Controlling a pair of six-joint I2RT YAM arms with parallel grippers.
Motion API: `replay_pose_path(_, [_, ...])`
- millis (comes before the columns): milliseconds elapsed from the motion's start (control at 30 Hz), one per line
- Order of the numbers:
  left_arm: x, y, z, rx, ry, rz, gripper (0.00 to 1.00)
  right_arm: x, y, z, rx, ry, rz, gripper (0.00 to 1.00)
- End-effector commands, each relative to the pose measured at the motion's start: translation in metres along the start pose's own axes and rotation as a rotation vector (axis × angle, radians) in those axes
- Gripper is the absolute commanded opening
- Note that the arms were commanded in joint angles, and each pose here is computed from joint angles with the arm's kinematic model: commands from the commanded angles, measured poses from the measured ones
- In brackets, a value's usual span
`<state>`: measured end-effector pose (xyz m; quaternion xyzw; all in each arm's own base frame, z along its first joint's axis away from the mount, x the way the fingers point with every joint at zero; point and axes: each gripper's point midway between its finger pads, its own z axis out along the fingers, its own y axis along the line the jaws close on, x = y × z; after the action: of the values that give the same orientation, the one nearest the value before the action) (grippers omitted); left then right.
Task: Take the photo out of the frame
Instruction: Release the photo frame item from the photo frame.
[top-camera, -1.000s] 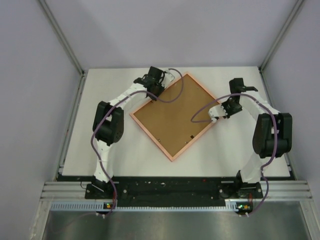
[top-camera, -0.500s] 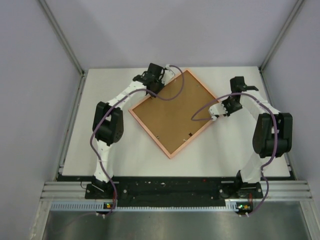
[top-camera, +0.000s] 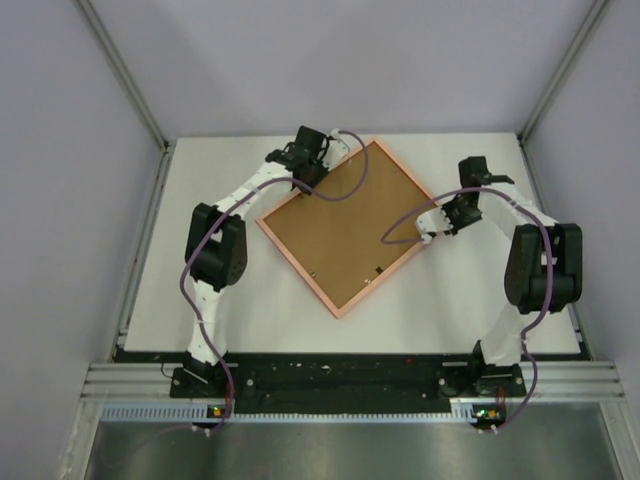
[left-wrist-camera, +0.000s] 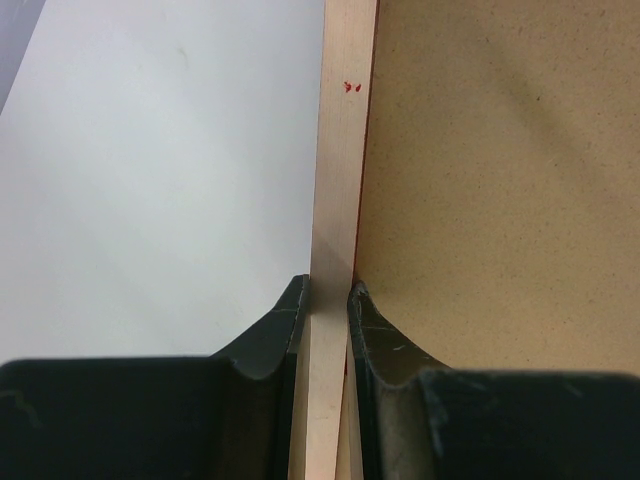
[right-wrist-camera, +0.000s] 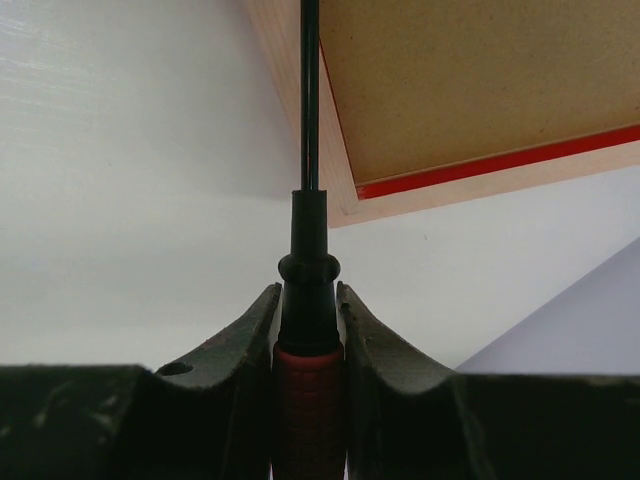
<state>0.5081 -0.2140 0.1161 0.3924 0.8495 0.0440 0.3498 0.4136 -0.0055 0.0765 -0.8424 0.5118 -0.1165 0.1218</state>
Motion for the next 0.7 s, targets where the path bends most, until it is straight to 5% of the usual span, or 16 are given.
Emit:
replay_pose_path(0, [-0.057,0.042,-0.051,-0.126,-0.178,-0.032,0.0,-0.032,-0.025,0.009,0.037,-0.096,-0.722,0.0])
replay_pose_path(667, [-0.039,0.02,-0.022,-0.071,-0.126,-0.033,0.0,-0.066,-0.025,0.031,0.187,-0.264,-0.699,0.0])
